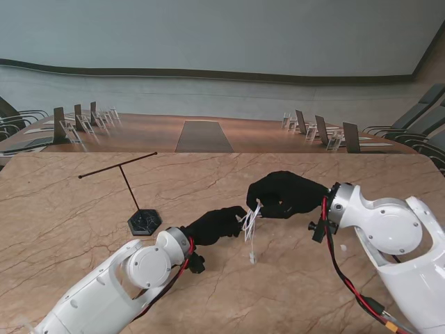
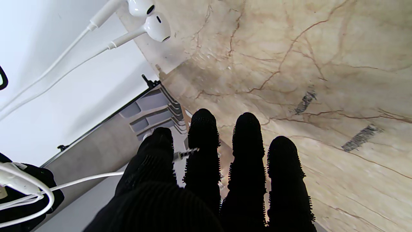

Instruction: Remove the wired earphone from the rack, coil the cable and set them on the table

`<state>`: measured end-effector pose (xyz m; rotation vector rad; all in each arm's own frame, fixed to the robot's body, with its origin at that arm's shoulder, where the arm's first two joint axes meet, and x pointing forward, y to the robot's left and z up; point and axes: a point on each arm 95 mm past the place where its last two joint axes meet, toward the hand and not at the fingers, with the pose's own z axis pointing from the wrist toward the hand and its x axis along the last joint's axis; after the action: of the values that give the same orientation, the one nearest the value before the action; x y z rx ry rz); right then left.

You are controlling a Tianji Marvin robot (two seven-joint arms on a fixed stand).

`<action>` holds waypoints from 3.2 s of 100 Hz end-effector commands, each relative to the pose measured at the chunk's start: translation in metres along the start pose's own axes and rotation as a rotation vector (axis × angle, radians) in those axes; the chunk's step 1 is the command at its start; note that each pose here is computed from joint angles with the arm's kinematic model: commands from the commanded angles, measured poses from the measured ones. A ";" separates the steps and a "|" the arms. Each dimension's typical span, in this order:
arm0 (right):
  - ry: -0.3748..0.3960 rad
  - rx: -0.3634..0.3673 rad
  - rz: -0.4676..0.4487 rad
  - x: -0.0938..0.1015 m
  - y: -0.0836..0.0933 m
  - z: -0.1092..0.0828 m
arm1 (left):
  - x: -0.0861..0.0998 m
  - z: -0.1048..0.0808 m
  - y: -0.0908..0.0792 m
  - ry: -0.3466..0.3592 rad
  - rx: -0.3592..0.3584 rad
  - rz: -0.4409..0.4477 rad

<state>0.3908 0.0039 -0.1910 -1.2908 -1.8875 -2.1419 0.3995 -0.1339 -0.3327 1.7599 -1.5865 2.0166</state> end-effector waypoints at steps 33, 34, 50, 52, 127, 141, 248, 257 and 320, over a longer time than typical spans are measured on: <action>0.014 0.015 0.010 0.002 0.004 0.010 | 0.019 0.011 0.000 0.054 -0.076 0.002; 0.014 0.016 0.011 0.002 0.004 0.010 | 0.019 0.011 0.001 0.055 -0.077 0.001; 0.017 0.027 0.029 0.000 0.002 0.015 | 0.022 0.014 0.001 0.062 -0.080 -0.005; 0.017 0.029 0.031 0.000 0.001 0.016 | 0.022 0.014 0.001 0.063 -0.079 -0.007; -0.005 0.102 0.055 -0.004 -0.015 0.017 | 0.016 0.019 -0.028 0.087 0.016 0.083; -0.009 0.110 0.052 -0.005 -0.016 0.015 | 0.015 0.018 -0.030 0.094 0.015 0.111; -0.008 0.132 0.087 -0.012 -0.029 0.022 | 0.020 0.015 -0.037 0.133 0.026 0.139; -0.007 0.125 0.084 -0.013 -0.027 0.022 | 0.020 0.015 -0.038 0.138 0.025 0.154; 0.031 0.163 0.096 -0.008 -0.033 0.035 | 0.022 0.013 -0.042 0.151 0.025 0.227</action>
<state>0.4019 0.0351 -0.2233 -1.2875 -1.8945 -1.9180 0.4273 -0.1347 -0.2944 1.4631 -1.7839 2.2125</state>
